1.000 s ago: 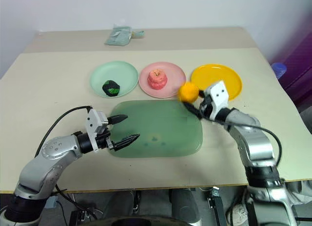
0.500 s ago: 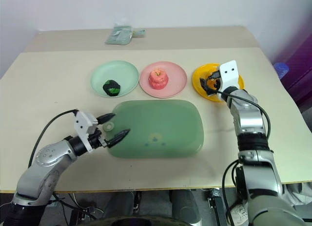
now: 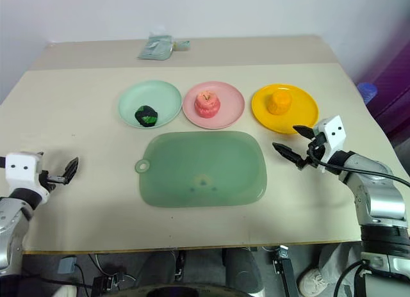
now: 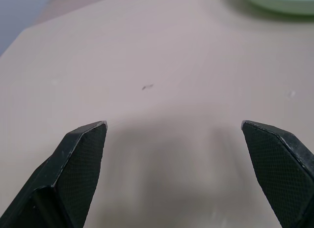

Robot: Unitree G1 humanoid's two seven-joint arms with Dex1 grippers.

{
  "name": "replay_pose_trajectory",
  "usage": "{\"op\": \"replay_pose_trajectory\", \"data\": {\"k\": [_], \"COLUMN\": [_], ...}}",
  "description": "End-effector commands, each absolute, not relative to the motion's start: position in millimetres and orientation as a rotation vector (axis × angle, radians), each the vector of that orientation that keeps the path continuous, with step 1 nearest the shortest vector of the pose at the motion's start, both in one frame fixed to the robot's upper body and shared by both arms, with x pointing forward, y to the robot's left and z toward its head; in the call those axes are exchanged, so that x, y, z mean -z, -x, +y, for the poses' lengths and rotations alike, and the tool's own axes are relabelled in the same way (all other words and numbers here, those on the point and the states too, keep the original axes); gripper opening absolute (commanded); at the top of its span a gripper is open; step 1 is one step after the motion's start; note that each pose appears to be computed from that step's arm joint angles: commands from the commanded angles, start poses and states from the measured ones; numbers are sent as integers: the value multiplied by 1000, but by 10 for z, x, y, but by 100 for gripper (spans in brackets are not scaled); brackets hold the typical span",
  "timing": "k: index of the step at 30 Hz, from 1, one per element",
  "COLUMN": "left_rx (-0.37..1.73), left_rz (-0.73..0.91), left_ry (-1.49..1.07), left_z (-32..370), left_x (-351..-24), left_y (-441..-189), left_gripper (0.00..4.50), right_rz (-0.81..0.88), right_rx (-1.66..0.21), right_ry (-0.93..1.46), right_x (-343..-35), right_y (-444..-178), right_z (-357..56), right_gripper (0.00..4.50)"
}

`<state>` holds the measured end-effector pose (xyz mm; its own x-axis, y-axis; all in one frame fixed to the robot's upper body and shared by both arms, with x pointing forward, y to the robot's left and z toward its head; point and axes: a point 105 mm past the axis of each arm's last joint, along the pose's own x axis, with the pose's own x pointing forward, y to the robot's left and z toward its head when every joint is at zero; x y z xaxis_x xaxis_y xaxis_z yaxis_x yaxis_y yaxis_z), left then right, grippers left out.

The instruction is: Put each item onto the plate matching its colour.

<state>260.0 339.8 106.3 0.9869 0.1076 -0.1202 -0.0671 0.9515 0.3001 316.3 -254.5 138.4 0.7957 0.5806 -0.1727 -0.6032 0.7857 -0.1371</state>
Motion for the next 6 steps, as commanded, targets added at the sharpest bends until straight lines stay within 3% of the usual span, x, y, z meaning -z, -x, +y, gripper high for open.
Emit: {"op": "replay_pose_trajectory", "data": {"k": [1, 6], "left_rx": [-96, -60], "left_rz": [87, 83], "left_ry": [-320, -270], "left_z": [3356, 3173], "left_x": [-1217, -1251], "left_y": [-2547, -2504], "left_gripper": [450, 450], "right_rz": [96, 117], "right_rx": [-659, -686], "right_ry": [198, 189], "right_x": [-1525, -1488], "right_y": [-3113, -3157], "right_z": [-2574, -2539], "right_gripper": [447, 447]}}
